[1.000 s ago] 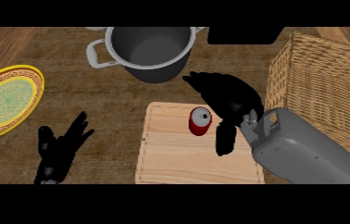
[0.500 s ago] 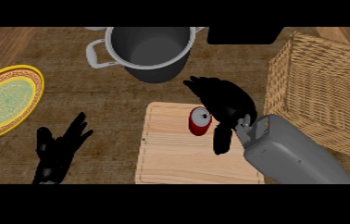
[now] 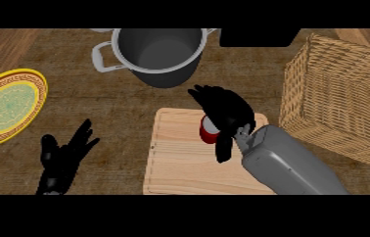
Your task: Pick the can from the cutting board and place it in the basket
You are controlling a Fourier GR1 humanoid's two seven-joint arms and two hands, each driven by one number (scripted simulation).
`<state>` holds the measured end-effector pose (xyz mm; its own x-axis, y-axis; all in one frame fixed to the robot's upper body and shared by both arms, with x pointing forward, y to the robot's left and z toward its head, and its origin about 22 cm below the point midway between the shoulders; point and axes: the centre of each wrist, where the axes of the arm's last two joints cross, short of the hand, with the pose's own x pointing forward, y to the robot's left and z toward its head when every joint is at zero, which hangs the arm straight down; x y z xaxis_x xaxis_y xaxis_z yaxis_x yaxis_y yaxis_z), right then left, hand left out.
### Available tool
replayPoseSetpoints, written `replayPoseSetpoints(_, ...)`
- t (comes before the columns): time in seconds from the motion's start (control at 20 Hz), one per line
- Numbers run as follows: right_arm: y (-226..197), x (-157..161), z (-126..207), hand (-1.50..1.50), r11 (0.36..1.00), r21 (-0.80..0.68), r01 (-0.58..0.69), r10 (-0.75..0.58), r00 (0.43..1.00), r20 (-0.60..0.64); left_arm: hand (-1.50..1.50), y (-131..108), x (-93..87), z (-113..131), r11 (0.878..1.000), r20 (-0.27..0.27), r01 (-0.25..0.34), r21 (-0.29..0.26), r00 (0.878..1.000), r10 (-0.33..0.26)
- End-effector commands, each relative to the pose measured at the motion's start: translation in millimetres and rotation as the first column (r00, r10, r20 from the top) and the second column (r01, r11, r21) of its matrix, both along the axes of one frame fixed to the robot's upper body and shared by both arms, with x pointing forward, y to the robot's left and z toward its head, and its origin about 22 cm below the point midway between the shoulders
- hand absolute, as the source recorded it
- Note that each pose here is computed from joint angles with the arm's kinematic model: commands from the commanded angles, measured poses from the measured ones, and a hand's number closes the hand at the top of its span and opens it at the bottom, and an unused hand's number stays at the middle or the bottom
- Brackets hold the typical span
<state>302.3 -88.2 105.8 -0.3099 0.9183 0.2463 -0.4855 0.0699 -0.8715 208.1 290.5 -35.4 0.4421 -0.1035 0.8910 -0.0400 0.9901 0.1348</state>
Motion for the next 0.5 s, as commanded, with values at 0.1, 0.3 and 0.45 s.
replayPoseSetpoints(0.1,-2.5,9.5,-13.3,-1.50,0.996,-0.087,0.007,-0.009,1.000,-0.026,0.00,-0.2,-17.2,-9.1,1.000,-0.104,-0.012,0.007,0.995,0.012)
replayPoseSetpoints(0.3,-5.2,12.1,-10.5,-1.50,0.994,-0.109,-0.002,-0.004,0.999,-0.053,0.00,-6.1,4.6,-25.4,1.000,-0.100,-0.025,0.000,0.995,0.025)
replayPoseSetpoints(0.45,-11.7,2.0,-61.5,-1.50,0.994,-0.113,0.011,-0.017,0.998,-0.053,0.00,9.2,2.0,-2.0,1.000,-0.100,-0.005,-0.002,0.995,0.005)
